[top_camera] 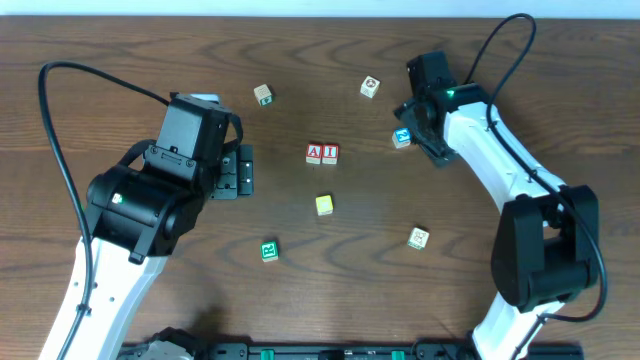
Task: Spell out Ai2
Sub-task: 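Lower the right gripper and grasp the blue '2' block, then lift the '2' block with the right gripper and carry it toward 'AI'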
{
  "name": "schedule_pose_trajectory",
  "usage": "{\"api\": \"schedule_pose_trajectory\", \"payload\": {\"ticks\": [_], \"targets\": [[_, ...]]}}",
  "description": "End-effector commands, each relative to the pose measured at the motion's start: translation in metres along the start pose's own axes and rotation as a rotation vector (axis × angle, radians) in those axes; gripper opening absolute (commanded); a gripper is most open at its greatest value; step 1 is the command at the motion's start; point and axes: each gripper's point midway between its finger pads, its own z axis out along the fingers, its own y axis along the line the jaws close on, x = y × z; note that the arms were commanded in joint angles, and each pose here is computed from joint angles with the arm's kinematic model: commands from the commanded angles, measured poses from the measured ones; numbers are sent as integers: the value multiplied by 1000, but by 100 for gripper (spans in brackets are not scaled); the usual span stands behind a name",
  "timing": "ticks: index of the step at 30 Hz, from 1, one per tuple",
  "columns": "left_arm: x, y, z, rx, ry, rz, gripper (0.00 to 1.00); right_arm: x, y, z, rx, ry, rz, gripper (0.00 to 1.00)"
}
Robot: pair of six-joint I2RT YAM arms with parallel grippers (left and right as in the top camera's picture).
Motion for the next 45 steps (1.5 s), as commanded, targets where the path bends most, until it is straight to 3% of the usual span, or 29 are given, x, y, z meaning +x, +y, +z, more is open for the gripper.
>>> {"api": "schedule_pose_trajectory", "payload": {"ticks": [1,23,29,38,45], "targets": [[-2,3,-2,-14,-9,-2,95,16,7,15,-13,75,121,93],[-2,3,-2,-14,-9,-2,96,37,16,54,-15,119,143,82],[-2,3,-2,-14,-9,-2,95,32,18,55,-19,89,143,70],[-2,3,-2,-13,-9,-2,95,37,14,67,0,98,138,67],[-2,3,-2,-13,-9,-2,95,38,12,73,9,89,132,56]]}}
